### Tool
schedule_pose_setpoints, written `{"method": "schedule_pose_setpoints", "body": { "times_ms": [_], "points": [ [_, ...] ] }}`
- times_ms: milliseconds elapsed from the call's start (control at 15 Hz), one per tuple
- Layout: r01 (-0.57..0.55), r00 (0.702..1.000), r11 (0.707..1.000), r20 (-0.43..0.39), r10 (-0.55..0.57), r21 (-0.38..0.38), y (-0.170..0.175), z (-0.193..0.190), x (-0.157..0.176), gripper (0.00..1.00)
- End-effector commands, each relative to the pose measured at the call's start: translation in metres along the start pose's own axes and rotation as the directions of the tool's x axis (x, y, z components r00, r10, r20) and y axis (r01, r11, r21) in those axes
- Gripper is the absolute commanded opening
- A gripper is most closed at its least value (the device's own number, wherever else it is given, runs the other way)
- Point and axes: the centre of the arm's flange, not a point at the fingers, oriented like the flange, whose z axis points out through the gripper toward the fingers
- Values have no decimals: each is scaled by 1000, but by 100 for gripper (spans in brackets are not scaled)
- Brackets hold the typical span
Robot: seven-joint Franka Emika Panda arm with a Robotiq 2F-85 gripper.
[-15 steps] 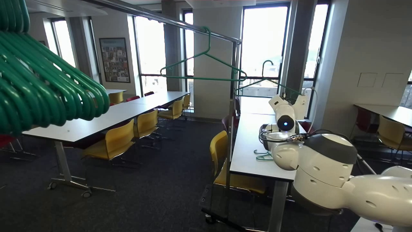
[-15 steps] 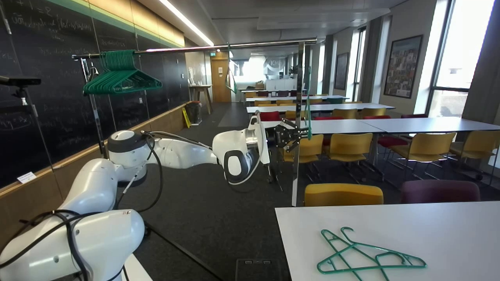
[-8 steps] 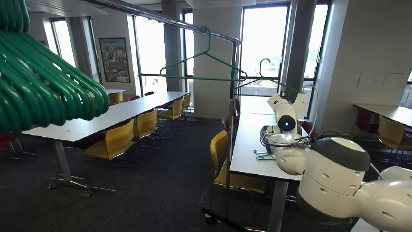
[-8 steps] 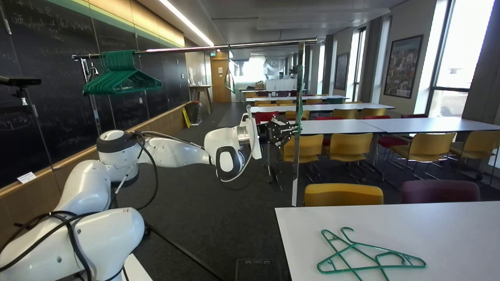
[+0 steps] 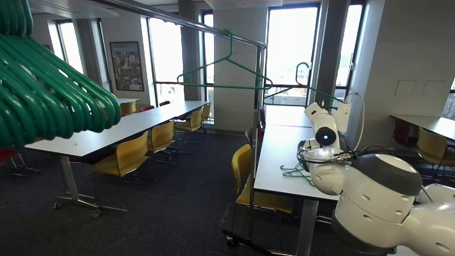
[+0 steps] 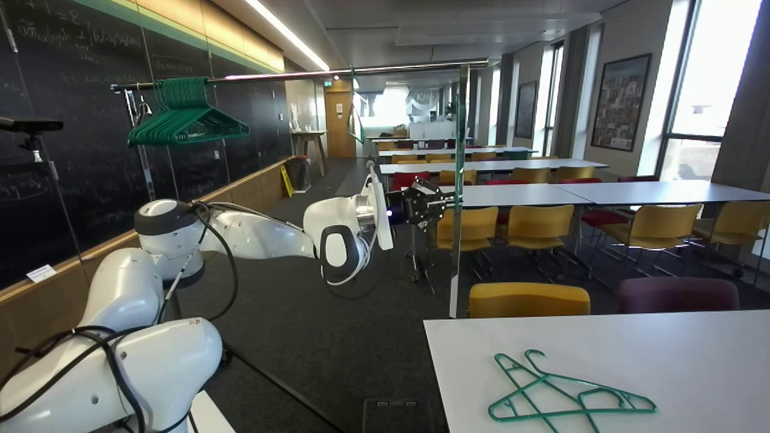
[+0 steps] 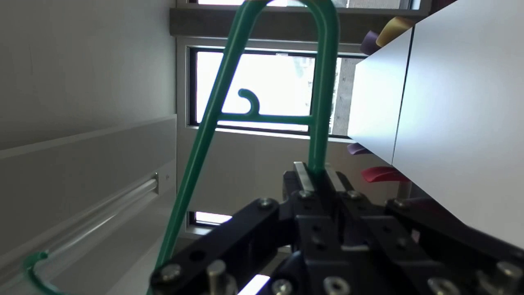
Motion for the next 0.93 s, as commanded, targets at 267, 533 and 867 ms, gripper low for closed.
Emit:
{"method": "schedule_pose_setpoints", "body": {
  "times_ms": [267,533,867],
  "points": [
    [-7,1000,999,-2,7,34,5,0,-53,2],
    [14,1000,999,-18,-14,45,8,-1,-30,2],
    [39,999,997,-37,-36,65,2,2,7,2]
  ]
}}
